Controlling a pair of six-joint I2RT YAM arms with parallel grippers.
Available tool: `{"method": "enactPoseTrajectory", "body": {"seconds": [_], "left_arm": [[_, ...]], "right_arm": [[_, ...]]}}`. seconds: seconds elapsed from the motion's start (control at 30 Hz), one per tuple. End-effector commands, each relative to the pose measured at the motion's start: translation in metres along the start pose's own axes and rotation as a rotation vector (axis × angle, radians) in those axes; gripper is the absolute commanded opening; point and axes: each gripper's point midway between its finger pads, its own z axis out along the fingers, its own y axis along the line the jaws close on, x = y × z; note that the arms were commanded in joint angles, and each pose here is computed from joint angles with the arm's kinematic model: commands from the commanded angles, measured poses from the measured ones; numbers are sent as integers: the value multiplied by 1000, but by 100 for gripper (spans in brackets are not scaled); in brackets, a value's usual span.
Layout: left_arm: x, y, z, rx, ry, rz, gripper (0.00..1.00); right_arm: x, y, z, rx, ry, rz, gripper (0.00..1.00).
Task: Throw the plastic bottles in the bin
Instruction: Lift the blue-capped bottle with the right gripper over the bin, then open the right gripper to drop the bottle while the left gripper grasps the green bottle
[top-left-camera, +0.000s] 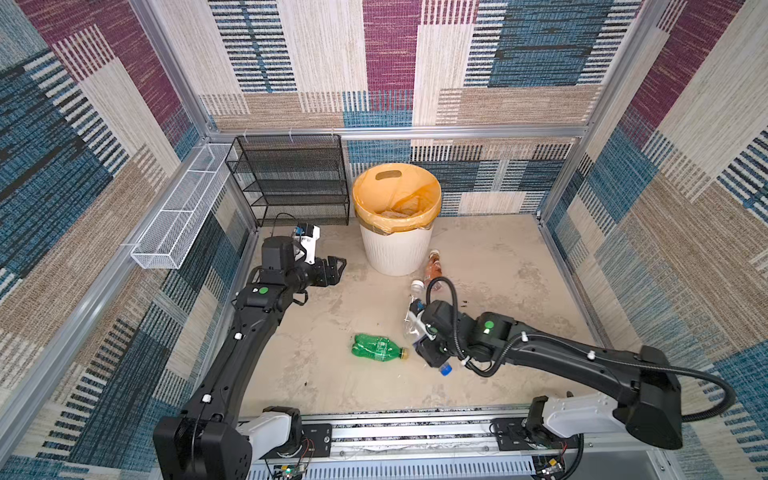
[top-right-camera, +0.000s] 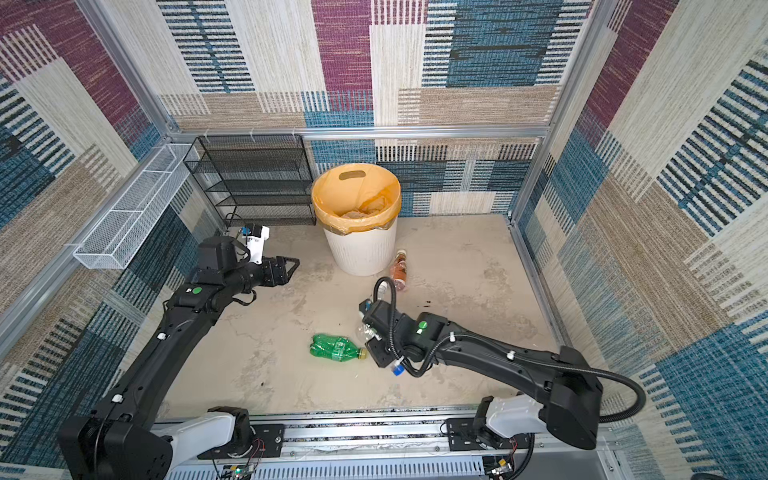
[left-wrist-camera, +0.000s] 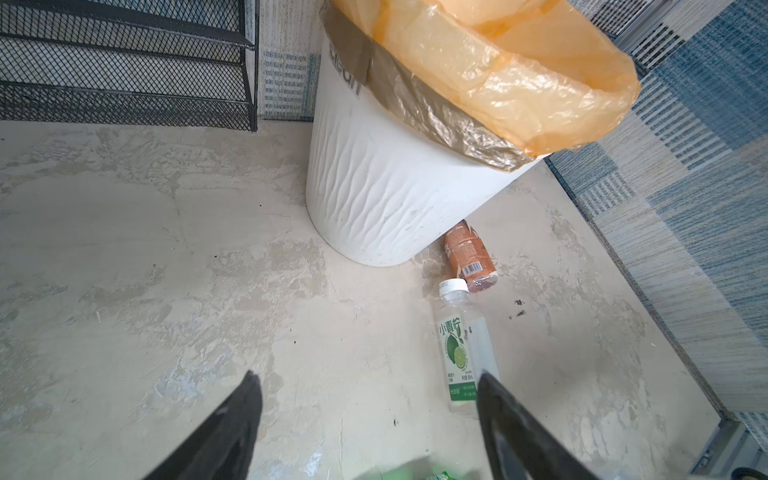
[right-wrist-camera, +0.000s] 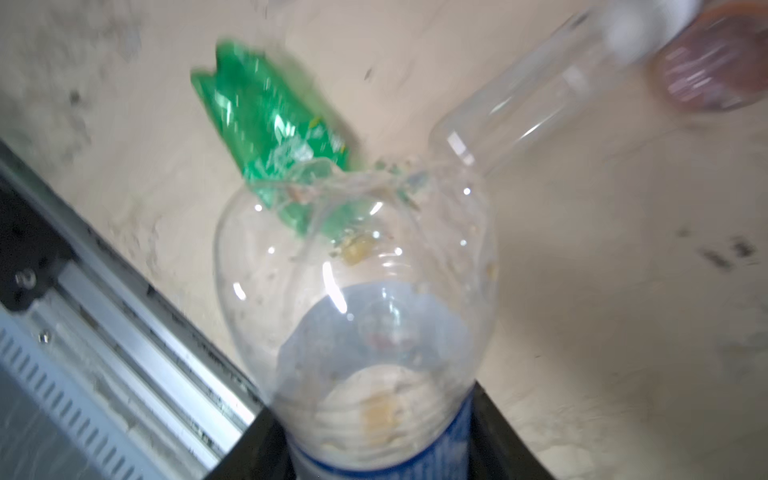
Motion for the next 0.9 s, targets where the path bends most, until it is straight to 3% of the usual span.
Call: {"method": "enactPoseTrajectory", "body": {"seconds": [0.0, 0.2, 0.3, 0.4, 0.5, 0.57, 0.63, 0.7, 0.8, 0.87], "left_arm": [[-4, -8, -1, 3, -13, 29, 81], [25, -31, -15, 43, 67, 132, 84], [41, -44, -26, 56, 106, 200, 84], [56, -59, -35, 73, 135, 277, 84], [72, -69, -37, 90, 177, 334, 85], [83, -75, -35, 105, 212, 368, 85], [96, -79, -31, 116, 258, 414, 86], [108, -83, -29, 125, 310, 470, 89], [124, -87, -29, 145, 378, 530, 91], [135, -90, -31, 172, 424, 540, 92]], "right_arm": [[-84, -38, -54, 149, -415, 95, 55], [-162, -80, -201, 328, -1016, 145, 55], [-176, -89, -281, 380, -1300, 146, 55], [-195, -85, -335, 404, -1470, 92, 56], [-248, -87, -325, 449, -1401, 48, 58], [-297, -93, -287, 383, -1265, 40, 58], [-347, -100, -225, 270, -1072, 24, 61], [-380, -107, -185, 230, -949, 31, 66], [-403, -100, -188, 184, -979, 5, 87], [-407, -104, -202, 203, -1011, 7, 93]]}}
